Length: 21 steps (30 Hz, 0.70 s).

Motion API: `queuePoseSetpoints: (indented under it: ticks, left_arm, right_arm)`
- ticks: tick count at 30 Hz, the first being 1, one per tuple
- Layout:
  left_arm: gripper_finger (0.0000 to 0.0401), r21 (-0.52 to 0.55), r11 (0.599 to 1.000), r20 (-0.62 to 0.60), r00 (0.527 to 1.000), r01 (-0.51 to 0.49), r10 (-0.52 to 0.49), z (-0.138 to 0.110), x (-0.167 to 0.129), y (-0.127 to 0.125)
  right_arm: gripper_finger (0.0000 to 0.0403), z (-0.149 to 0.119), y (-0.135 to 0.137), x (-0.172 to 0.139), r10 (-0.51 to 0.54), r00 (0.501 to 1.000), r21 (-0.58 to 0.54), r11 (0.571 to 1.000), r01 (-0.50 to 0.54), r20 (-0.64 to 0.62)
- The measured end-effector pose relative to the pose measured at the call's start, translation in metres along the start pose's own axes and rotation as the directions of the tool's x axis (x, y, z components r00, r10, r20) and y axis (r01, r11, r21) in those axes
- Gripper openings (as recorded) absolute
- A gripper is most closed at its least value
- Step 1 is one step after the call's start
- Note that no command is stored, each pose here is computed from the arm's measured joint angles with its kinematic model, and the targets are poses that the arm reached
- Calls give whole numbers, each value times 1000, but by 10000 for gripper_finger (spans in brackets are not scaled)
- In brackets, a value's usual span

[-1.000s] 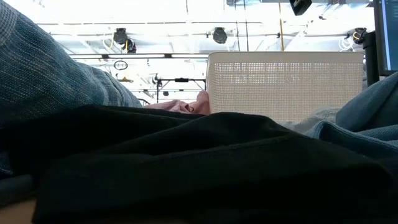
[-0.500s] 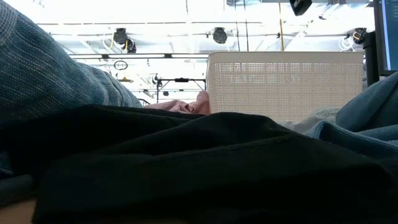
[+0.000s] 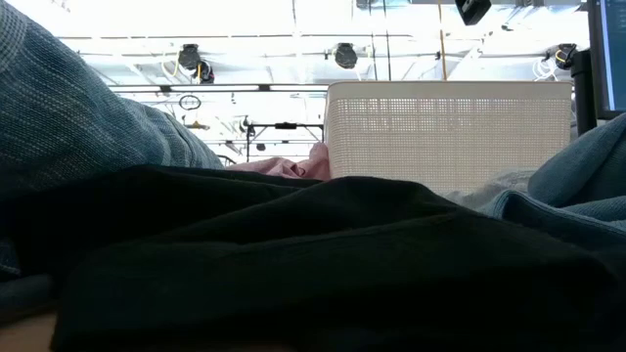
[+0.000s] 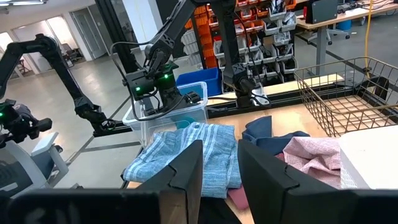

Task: Pick & Place Cloths
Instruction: Put the light blue sock into the transparent bin, then put the bottom blue sock into the transparent bin

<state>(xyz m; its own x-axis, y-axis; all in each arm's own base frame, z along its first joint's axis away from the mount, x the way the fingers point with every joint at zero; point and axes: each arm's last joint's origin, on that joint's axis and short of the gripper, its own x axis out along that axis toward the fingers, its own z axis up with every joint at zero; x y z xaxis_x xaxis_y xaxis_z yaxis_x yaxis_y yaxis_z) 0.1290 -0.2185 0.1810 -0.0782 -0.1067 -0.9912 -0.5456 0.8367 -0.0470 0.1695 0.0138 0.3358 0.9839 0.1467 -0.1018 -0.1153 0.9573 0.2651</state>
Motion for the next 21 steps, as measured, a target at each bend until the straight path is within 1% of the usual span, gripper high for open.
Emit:
queuePoseSetpoints:
  ticks: [7, 10, 12, 14, 17, 21]
  left_arm:
    - [129, -60, 998, -1, 1000, 5, -5, 0, -1, 0]
    - [160, -63, 997, -21, 999, 35, -36, 1, -8, 2]
    - [173, -64, 995, -25, 997, 72, -73, 2, -17, 5]
    - [178, -69, 991, -25, 993, 116, -118, 2, -27, 9]
    - [174, -98, 976, -24, 980, 193, -197, 2, -45, 17]
    - [156, -146, 938, -23, 947, 314, -321, 2, -70, 29]
  right_arm:
    - [93, 0, 0, 0, 2, 1000, 0, 1000, -2, -1]
    - [93, 0, 0, 0, 2, 1000, 0, 1000, -2, 0]
    - [93, 0, 0, 0, 2, 1000, 0, 1000, -2, -1]
    - [93, 0, 0, 0, 2, 1000, 0, 1000, -2, -1]
    - [93, 0, 0, 0, 2, 1000, 0, 1000, -2, -1]
    - [93, 0, 0, 0, 2, 1000, 0, 1000, -2, -1]
